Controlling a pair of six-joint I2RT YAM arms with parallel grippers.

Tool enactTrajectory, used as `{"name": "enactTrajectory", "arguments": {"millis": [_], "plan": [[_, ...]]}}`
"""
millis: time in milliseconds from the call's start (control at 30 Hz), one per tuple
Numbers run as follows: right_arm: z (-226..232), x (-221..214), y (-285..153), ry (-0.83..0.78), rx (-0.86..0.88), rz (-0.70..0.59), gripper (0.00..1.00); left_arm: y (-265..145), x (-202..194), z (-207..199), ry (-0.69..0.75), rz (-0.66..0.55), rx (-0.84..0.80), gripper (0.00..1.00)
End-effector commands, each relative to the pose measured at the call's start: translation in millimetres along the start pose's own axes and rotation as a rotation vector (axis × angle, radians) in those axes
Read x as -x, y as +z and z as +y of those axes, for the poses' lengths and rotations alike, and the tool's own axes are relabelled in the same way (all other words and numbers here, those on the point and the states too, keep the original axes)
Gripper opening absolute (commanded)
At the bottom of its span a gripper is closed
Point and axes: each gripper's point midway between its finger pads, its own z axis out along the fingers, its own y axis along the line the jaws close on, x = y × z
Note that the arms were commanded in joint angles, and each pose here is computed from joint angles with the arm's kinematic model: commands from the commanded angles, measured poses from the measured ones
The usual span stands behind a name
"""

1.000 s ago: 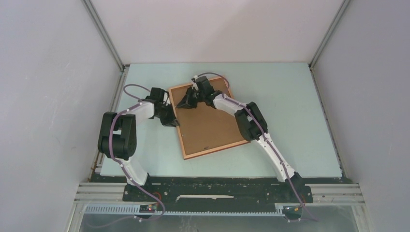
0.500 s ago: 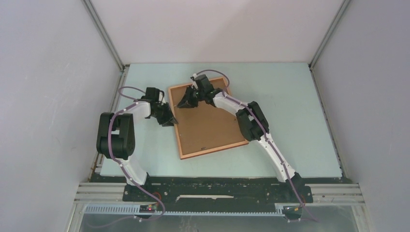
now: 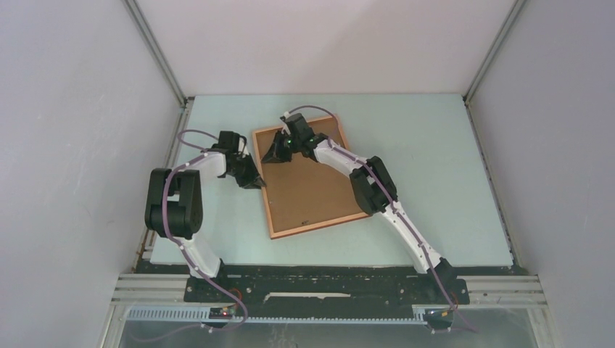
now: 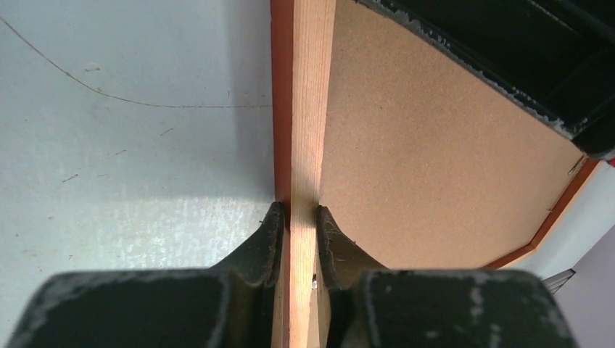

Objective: Put the photo into the frame
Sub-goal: Install the photo frame at the center of the board.

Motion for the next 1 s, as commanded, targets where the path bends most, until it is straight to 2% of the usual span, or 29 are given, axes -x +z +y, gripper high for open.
{"name": "enactTrajectory", "arguments": {"millis": [0,333,467,633,767,833,967], "plan": [[-8,4,6,0.020,-0.024,-0.012,0.07,-7,3,-3,0.048,-0.025,0.003,0.04],[3,21,13,-0.019,0.038,-0.063,0.07,-3,-9,-13,0.096,-0.001,-0.002,0.00],[17,38,-1,-0.069,0.084,-0.087,0.13,-4,-6,-9,0.106,-0.011,0.023,0.00],[72,57,-77,-0.184,0.179,-0.061,0.27,-9,3,7,0.153,-0.015,0.125,0.00],[89,58,-153,-0.340,0.113,-0.121,0.48,-15,12,10,0.157,-0.044,0.154,0.01],[70,63,-187,-0.359,0.033,-0.162,0.55,-18,15,10,0.160,-0.051,0.162,0.03],[-16,73,-244,-0.235,-0.166,-0.221,0.59,-20,19,9,0.153,-0.055,0.158,0.06]]}}
